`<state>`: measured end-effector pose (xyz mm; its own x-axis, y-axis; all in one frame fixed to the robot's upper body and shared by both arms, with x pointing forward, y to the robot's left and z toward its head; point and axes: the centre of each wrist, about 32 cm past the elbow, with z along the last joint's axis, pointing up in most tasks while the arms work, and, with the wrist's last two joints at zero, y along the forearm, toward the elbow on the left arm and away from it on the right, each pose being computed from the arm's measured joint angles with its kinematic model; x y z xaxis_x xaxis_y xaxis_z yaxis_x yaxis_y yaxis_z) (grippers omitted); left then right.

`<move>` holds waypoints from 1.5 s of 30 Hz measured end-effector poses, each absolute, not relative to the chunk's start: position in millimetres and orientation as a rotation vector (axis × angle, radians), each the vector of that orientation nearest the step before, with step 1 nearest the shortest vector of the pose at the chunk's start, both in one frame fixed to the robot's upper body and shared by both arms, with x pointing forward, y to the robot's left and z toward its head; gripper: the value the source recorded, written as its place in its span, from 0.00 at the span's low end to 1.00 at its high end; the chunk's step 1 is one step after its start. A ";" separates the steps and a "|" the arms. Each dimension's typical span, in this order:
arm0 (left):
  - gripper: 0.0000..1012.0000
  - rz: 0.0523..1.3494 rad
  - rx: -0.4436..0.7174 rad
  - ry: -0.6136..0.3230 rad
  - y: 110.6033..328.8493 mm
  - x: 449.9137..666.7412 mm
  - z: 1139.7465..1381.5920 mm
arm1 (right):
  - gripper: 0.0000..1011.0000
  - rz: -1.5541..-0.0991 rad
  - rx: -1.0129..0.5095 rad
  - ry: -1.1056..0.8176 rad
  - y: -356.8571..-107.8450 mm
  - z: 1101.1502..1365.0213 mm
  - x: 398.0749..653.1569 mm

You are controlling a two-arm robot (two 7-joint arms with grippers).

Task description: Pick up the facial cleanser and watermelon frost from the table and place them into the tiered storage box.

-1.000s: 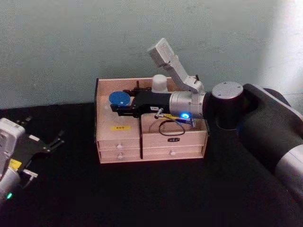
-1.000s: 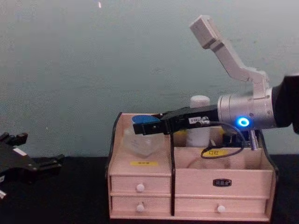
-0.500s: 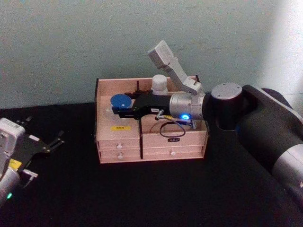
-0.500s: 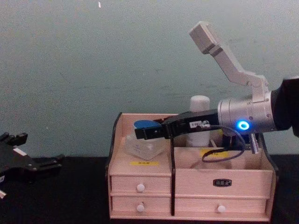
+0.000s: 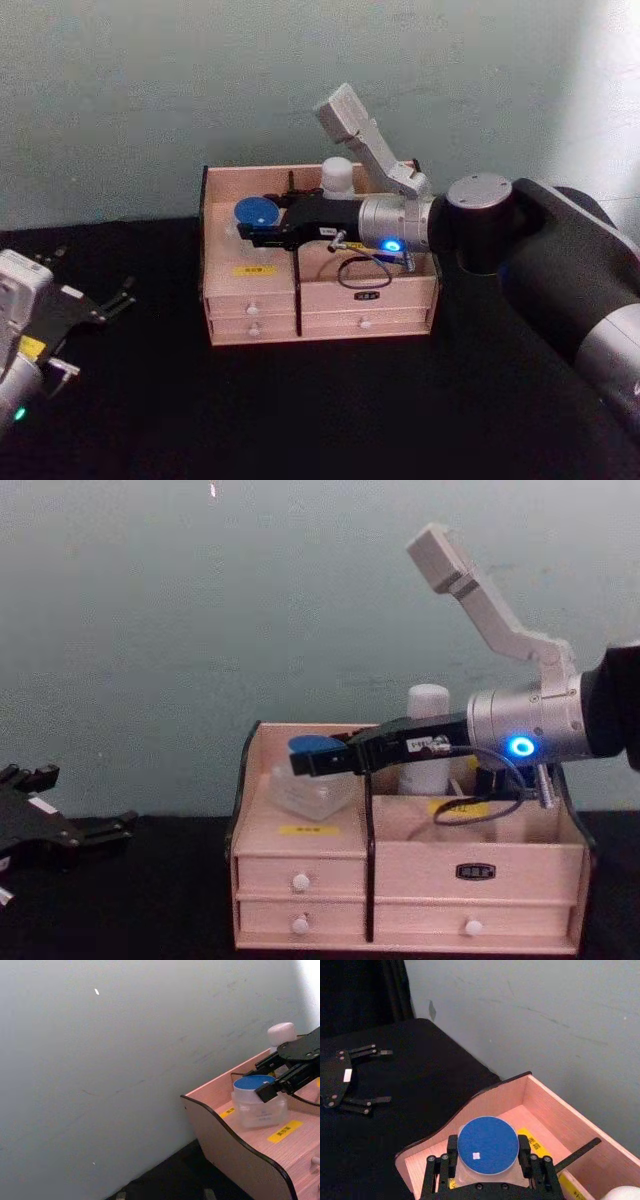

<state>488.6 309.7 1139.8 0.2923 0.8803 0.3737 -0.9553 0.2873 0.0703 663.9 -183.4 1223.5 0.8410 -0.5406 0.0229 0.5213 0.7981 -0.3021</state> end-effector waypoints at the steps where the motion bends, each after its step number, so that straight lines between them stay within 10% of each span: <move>1: 0.99 1.248 0.304 -0.285 309.7 488.6 1139.8 | 0.70 -0.570 -0.305 0.065 -183.3 1223.5 663.9; 15: 0.99 1.248 0.304 -0.285 309.7 488.6 1139.7 | 0.71 -0.569 -0.306 0.065 -183.3 1222.9 663.5; 25: 0.99 1.248 0.304 -0.285 309.7 488.6 1139.8 | 0.99 -0.569 -0.306 0.065 -183.2 1222.7 663.4; 45: 0.99 1.248 0.304 -0.285 309.6 488.6 1139.8 | 0.99 -0.583 -0.264 0.008 -187.8 1228.8 649.4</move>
